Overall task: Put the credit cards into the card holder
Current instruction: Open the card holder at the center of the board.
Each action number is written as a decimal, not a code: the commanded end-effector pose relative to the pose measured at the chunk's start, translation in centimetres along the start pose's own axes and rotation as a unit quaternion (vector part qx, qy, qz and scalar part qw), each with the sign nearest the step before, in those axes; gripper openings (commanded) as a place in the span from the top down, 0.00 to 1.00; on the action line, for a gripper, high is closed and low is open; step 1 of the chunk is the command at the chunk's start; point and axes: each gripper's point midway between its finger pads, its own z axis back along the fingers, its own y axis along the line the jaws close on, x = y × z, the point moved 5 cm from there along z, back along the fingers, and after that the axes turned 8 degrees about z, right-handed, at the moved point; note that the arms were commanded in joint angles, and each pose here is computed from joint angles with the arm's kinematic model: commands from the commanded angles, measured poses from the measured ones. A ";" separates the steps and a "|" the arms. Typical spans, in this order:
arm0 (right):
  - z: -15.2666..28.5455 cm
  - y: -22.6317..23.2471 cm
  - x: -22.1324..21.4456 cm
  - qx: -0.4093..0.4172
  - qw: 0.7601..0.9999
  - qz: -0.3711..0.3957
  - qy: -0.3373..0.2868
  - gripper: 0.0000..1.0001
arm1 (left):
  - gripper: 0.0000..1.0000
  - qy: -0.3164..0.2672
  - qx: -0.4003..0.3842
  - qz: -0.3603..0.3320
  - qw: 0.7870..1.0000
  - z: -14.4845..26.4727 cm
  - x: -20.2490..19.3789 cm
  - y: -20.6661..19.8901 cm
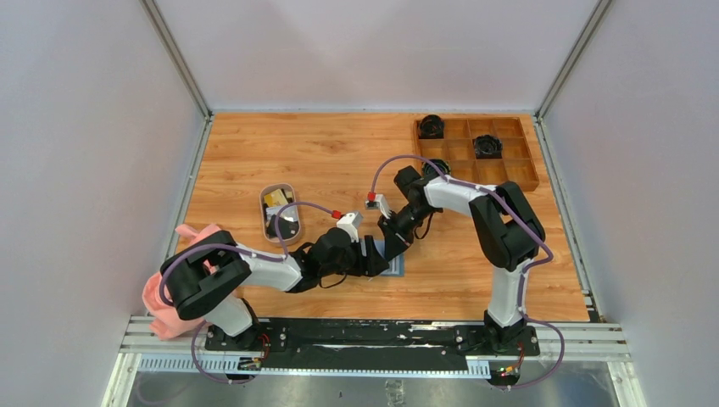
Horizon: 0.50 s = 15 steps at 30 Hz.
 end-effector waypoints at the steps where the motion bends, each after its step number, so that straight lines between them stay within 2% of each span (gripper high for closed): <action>1: -0.5 0.5 0.7 0.022 1.000 -0.012 -0.006 0.85 | 0.33 0.031 0.056 -0.003 0.998 -0.3 -1.5 2.7; 10: -0.5 0.2 0.8 0.028 0.999 -0.028 -0.012 0.86 | 0.39 0.039 0.084 0.007 0.996 -0.9 -2.0 4.1; 15: 0.2 0.3 1.0 0.021 0.999 -0.021 -0.020 0.86 | 0.55 0.048 0.108 0.016 0.993 -1.1 -2.6 5.6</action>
